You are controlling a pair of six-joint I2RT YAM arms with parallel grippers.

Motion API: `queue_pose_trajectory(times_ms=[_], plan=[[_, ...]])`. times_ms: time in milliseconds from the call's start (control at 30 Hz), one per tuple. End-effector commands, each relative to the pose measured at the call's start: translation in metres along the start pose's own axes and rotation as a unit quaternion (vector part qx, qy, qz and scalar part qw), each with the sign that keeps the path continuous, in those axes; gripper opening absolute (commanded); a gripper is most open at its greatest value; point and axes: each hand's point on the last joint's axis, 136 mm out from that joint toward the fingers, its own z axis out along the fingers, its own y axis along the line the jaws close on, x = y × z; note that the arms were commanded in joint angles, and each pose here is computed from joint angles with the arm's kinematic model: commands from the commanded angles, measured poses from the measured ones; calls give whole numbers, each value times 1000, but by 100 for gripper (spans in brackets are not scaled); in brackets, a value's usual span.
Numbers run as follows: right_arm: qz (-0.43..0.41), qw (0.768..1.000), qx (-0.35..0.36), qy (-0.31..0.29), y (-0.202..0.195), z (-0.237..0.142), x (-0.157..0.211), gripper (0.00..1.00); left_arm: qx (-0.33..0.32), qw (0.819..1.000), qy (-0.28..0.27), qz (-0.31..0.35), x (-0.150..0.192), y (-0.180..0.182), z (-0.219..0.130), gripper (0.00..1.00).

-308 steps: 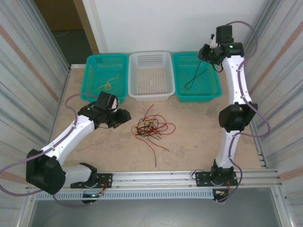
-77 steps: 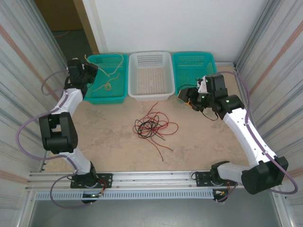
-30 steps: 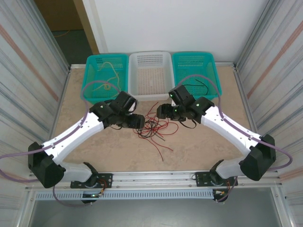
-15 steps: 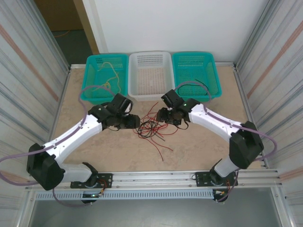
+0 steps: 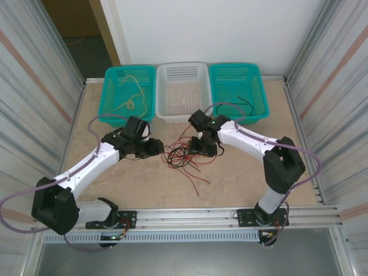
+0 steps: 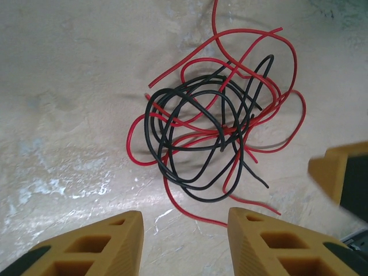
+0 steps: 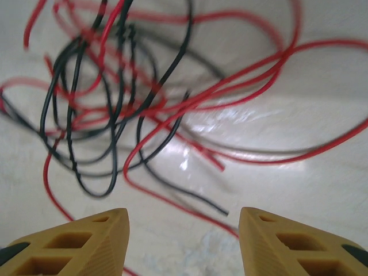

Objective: Untangle the cables

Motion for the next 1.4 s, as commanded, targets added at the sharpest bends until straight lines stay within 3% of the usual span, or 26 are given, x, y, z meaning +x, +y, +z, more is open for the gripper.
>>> queue_pose_trajectory(times_ms=[0,200,400,567,700,867,1000,1367], plan=[[-40,999,14,22,0,0,13,53,15,1000,2,-4,-6,-7,5,42],[-18,999,-23,-37,-6,-5,-43,59,1,1000,-2,-7,-13,-6,7,41],[-14,998,-40,-37,-5,6,-82,50,0,1000,8,-14,-7,-3,10,41],[-32,999,16,-37,-26,18,-92,47,1,1000,11,-12,-8,-5,11,41],[-27,1000,-7,0,-39,29,-90,44,3,1000,14,-9,-13,-9,11,40],[-46,998,16,33,-51,41,-79,52,5,1000,15,-11,-14,-11,13,40],[-46,998,24,47,-55,49,-75,51,7,1000,14,-12,-15,-12,14,40],[-83,995,51,-9,-33,14,-70,51,22,998,47,-47,-8,-13,37,54]])
